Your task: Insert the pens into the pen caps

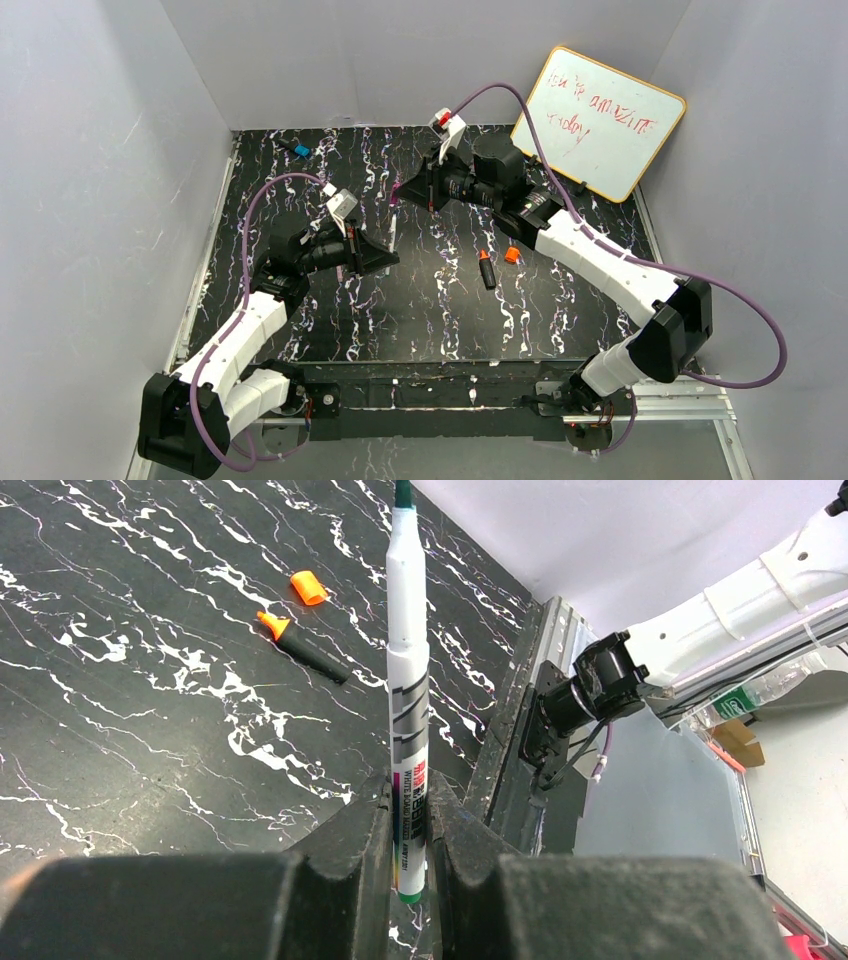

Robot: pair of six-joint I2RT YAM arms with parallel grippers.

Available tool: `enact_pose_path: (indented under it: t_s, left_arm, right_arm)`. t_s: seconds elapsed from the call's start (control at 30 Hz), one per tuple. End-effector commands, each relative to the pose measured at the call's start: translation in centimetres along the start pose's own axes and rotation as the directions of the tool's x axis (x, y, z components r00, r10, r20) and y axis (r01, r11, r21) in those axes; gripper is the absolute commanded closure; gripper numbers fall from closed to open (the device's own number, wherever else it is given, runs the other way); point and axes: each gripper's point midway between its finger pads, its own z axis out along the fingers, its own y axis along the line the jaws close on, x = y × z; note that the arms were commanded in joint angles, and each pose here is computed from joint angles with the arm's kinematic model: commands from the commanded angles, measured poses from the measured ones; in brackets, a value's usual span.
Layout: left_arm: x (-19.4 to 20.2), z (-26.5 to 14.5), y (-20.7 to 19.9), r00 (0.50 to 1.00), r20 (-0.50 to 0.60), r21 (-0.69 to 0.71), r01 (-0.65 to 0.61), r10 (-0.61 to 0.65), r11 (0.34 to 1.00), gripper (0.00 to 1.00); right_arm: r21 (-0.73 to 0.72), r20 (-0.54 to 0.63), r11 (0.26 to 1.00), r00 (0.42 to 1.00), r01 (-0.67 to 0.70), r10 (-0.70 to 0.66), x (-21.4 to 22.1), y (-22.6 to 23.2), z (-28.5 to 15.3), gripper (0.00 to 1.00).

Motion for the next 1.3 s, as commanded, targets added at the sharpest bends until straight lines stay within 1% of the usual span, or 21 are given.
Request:
enact_pose_path:
  t_s: [0.0,0.37,0.67,1.27]
  left_arm:
    - [-0.9,-0.1,-0.9,0.999,0.012,0.018,-0.047,0.046,0.999,1.00]
    - [-0.9,-0.1,-0.8,0.999,0.010,0.012,-0.048,0.048,0.999,1.00]
    - [-0.9,-0.2,-0.8,0.999,0.010,0.011,-0.052,0.052,0.999,1.00]
    - [-1.0,-0.2,-0.9,0.998,0.012,0.012,-0.057,0.057,0.998,1.00]
  right_arm:
    - [-0.031,0.047,0.999,0.998,0.034,-0.032,-2.8,1.6,-1.1,0.88]
    - [-0.070,-0.031,0.998,1.000,0.005,-0.007,-1.4,2.0,-0.6,0.88]
    - [-0.072,-0.068,0.997,0.998,-0.009,0.004,-0.2,1.8,-0.5,0.88]
    - [-0.065,-0.084,0.998,0.996,-0.013,0.007,0.8,1.3,-0.3,0.88]
